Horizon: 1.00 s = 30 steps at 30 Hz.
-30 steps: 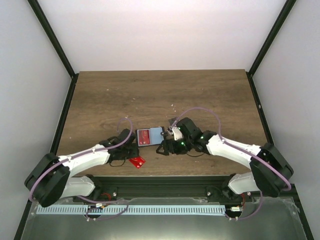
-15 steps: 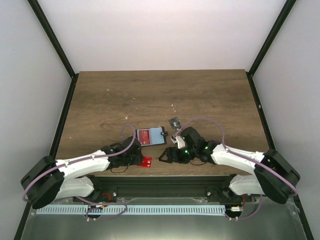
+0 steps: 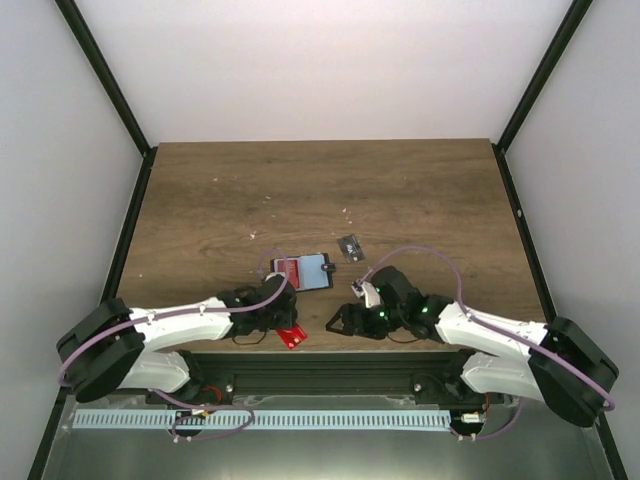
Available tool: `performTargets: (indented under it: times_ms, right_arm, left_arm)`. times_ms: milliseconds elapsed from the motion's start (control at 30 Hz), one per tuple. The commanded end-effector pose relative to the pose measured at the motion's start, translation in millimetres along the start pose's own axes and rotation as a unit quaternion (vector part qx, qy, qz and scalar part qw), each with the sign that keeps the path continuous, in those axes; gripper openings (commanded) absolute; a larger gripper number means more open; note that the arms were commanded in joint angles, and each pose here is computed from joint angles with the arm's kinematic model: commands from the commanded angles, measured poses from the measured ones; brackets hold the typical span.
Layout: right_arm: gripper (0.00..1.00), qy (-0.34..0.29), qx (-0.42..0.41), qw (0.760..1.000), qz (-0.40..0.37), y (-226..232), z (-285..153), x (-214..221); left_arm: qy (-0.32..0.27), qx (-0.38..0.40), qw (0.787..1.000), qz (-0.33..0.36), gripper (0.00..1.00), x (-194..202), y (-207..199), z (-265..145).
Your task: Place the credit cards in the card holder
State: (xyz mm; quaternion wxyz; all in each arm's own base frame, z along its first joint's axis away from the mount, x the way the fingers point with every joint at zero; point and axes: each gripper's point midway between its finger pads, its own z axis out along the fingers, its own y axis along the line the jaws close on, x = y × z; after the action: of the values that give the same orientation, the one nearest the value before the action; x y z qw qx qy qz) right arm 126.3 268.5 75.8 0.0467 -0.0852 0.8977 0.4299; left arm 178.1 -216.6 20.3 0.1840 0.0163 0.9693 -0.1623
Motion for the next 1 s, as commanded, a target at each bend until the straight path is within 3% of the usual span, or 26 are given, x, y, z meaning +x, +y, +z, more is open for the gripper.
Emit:
performTargets:
  times_ms: [0,233,567,967]
  right_arm:
    - [0.89,0.009,-0.022,1.0,0.01,14,0,15]
    - [0.85,0.0,-0.033,0.998,0.045,24,12,29]
    - [0.65,-0.028,-0.031,0.99,0.133,24,40,45]
    - [0.49,-0.061,-0.003,0.977,0.206,15,74,42]
  left_arm:
    - [0.041,-0.017,0.999,0.01,0.5,29,6,5]
    - [0.045,-0.013,0.999,0.02,0.5,41,-4,10]
    - [0.053,-0.03,0.998,0.016,0.49,51,-4,14]
    - [0.052,-0.023,0.998,0.007,0.49,56,4,6]
